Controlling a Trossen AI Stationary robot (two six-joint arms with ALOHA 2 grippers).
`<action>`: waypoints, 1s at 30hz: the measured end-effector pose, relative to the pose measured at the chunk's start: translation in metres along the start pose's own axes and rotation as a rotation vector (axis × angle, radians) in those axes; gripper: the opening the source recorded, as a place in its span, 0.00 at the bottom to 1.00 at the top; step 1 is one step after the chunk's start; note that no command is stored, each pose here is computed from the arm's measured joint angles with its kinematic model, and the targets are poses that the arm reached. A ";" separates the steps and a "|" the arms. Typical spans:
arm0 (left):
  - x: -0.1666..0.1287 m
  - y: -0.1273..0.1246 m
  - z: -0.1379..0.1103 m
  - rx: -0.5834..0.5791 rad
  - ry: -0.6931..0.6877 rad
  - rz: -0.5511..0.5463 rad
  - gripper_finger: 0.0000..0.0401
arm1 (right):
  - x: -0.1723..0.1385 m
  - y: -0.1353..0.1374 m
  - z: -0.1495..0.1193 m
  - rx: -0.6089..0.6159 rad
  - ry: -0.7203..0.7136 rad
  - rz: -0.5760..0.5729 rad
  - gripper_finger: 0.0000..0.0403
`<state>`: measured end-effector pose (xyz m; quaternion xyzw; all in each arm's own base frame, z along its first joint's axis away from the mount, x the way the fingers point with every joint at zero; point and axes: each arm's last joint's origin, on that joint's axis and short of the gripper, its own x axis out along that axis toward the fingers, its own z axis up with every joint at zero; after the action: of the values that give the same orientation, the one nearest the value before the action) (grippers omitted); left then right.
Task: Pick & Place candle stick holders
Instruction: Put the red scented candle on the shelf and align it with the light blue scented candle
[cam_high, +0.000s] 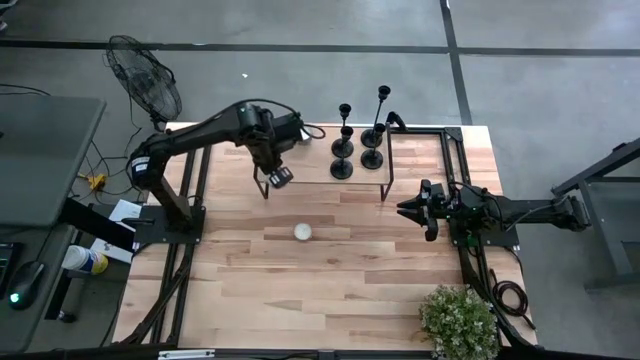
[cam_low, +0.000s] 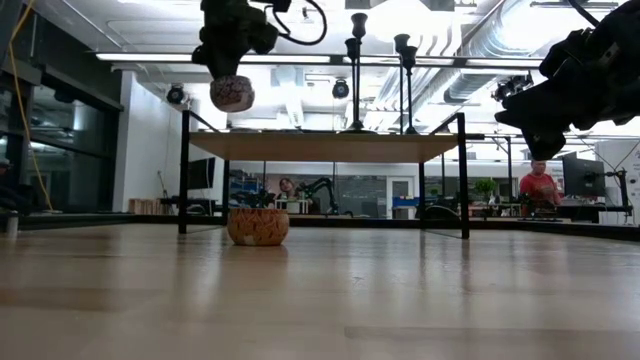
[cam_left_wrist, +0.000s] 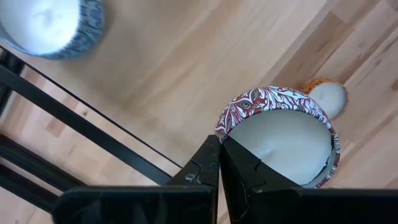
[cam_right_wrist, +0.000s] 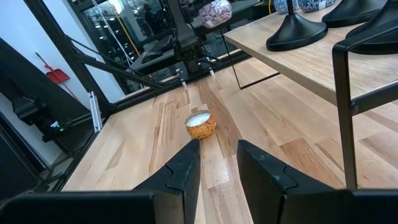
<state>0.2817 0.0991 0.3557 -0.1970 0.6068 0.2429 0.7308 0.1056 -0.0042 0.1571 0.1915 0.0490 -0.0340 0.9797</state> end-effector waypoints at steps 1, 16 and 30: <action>0.000 0.002 0.001 0.004 0.000 0.001 0.00 | 0.000 0.000 0.000 0.000 0.000 0.000 0.24; 0.001 0.011 0.003 0.093 0.005 -0.010 0.00 | 0.000 0.000 0.000 0.000 0.000 0.000 0.24; 0.001 0.011 0.003 0.167 0.004 -0.010 0.00 | 0.000 0.000 0.000 0.000 0.000 0.000 0.24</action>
<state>0.2775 0.1103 0.3557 -0.1390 0.6254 0.1876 0.7445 0.1056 -0.0042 0.1572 0.1915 0.0489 -0.0340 0.9797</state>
